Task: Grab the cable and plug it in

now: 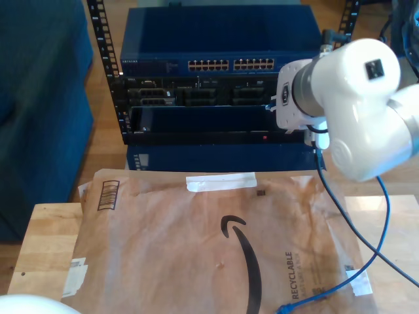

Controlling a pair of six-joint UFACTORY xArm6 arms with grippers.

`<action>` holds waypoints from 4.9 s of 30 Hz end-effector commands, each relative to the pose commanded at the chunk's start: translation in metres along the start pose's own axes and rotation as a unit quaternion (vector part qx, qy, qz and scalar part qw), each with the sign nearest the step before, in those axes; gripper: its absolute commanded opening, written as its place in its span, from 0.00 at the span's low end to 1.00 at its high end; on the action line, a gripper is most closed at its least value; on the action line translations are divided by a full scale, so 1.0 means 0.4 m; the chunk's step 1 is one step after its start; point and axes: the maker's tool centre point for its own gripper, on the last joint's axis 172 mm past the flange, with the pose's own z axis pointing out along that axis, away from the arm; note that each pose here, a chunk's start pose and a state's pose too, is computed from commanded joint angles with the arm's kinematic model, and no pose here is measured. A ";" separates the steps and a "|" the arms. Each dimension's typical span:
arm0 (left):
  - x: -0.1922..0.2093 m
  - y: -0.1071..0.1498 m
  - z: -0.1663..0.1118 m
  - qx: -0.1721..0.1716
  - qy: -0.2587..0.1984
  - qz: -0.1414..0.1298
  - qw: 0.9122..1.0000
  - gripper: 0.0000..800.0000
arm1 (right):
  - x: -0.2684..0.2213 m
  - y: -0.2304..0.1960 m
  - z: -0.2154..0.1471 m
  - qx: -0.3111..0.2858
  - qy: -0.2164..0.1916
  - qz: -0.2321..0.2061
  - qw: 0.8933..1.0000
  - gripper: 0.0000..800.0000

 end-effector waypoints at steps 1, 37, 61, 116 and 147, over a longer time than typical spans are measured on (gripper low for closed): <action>0.000 0.000 0.000 0.000 0.000 0.000 1.000 1.00 | 0.001 0.000 -0.017 0.005 -0.001 -0.001 1.000 0.00; 0.000 0.000 0.000 0.000 0.000 0.000 1.000 1.00 | -0.046 -0.084 -0.042 0.171 -0.083 -0.069 0.979 0.00; -0.001 0.000 0.001 0.000 -0.001 0.000 1.000 1.00 | -0.040 -0.282 0.022 0.344 -0.158 0.005 0.926 0.00; -0.001 0.000 0.001 0.000 -0.001 0.001 1.000 1.00 | 0.034 -0.173 0.240 0.469 0.105 -0.034 0.876 0.00; -0.001 0.000 0.001 0.000 -0.001 0.000 1.000 1.00 | 0.026 -0.202 0.280 0.481 0.103 -0.026 0.870 0.00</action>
